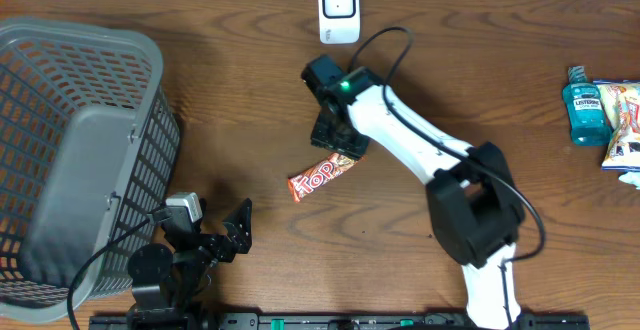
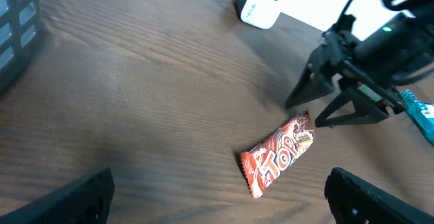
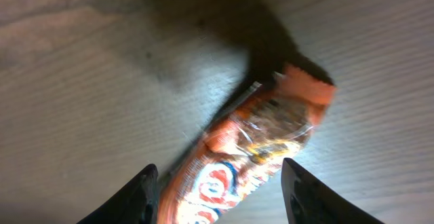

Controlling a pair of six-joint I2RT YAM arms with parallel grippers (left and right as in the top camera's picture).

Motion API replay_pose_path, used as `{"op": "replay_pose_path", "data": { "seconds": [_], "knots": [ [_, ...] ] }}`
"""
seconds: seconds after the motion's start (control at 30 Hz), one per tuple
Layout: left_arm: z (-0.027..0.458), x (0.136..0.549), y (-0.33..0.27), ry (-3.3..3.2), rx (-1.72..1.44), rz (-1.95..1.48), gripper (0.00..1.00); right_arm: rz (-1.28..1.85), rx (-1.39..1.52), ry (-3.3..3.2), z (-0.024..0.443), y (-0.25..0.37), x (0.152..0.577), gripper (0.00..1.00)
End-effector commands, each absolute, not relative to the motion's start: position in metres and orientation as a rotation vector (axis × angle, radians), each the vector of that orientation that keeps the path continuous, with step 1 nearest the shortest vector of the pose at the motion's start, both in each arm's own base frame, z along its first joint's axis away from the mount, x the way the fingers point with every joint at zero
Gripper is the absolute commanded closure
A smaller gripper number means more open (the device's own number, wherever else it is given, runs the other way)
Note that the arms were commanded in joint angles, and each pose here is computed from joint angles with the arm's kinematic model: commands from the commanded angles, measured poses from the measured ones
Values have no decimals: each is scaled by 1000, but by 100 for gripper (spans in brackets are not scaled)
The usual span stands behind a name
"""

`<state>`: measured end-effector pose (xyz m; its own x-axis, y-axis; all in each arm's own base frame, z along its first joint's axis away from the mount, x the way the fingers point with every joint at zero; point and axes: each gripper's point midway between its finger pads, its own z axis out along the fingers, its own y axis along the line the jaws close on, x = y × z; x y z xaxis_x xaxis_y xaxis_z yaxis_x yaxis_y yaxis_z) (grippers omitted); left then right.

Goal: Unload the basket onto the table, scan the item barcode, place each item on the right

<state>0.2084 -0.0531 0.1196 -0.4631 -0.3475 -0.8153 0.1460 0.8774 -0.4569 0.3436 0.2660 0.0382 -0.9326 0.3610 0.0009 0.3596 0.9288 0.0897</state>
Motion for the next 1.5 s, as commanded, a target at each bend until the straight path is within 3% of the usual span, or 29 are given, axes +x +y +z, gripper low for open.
{"op": "replay_pose_path", "data": {
  "seconds": [0.0,0.3,0.37,0.4,0.43,0.47,0.7,1.1,1.47],
  "knots": [
    [110,206,-54,2004,-147,-583,1,37,706,3098,14,266,340,51],
    [110,206,-54,2004,-147,-583,1,-153,764,3201,-23,258,311,53],
    [110,206,-54,2004,-147,-583,1,-229,792,3211,-32,254,302,61],
    [110,206,-54,2004,-147,-583,1,-274,815,3215,-39,252,297,72],
    [110,206,-54,2004,-147,-583,1,-361,858,3227,-56,247,287,91],
    [110,206,-54,2004,-147,-583,1,-392,867,3245,-65,245,282,99],
    [110,206,-54,2004,-147,-583,1,-411,841,3288,-79,243,278,99],
    [110,206,-54,2004,-147,-583,1,373,-140,2960,27,330,372,99],
    [110,206,-54,2004,-147,-583,1,1019,-1091,2623,44,385,331,99]
  ]
}}
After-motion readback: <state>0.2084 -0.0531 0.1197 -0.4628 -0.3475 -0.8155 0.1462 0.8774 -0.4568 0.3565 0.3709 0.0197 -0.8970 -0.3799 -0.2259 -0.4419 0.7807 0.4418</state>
